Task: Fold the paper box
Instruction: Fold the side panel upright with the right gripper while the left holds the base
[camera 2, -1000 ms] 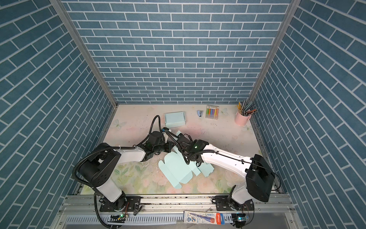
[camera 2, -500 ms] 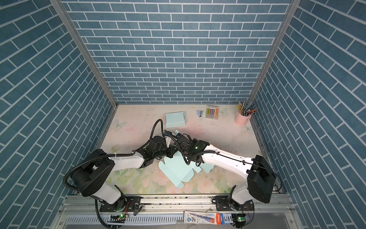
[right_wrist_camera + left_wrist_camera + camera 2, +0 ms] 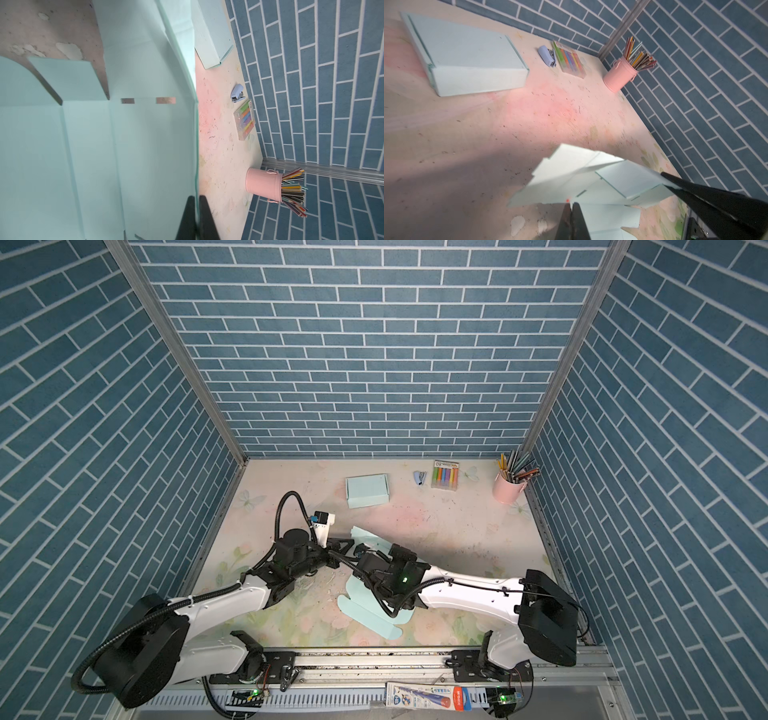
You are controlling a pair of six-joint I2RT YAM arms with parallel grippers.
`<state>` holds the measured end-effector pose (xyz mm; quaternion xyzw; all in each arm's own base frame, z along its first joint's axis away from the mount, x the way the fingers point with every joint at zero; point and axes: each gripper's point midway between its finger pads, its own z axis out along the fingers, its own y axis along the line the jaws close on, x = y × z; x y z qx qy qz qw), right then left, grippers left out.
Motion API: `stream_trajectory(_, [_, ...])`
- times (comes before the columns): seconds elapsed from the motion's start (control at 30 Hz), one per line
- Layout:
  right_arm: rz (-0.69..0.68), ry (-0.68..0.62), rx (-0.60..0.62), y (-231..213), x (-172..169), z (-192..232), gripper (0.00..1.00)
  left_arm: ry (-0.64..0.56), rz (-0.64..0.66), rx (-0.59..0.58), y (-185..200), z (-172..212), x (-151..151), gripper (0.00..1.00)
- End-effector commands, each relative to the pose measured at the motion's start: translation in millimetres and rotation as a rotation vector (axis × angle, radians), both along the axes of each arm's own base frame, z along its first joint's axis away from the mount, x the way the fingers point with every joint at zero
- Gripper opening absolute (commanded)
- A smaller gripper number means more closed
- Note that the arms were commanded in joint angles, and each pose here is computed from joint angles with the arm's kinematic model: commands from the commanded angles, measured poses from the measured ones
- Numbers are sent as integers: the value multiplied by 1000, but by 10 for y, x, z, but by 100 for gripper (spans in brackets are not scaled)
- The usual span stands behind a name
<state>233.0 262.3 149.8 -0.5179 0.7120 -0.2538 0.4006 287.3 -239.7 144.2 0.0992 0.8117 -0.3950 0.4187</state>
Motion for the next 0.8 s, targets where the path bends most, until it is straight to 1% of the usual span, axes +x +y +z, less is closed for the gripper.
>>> stream_trajectory(0.0, [27,-113,-78,43,61,99,0,-2,-28,-12,-32,61,-17,0])
stream_trajectory(0.2, [97,-154,-154,142,30,-10,0,-6,-25,4,-122,76,155,0])
stream_trajectory(0.37, [133,-180,-200,182,28,-62,0,-18,-35,13,-159,99,198,0])
stream_trajectory(0.53, [155,-206,-174,249,43,23,0,8,-67,18,-249,-28,121,0])
stream_trajectory(0.77, [170,-227,-214,247,53,-37,0,45,-95,6,-365,-187,-91,0])
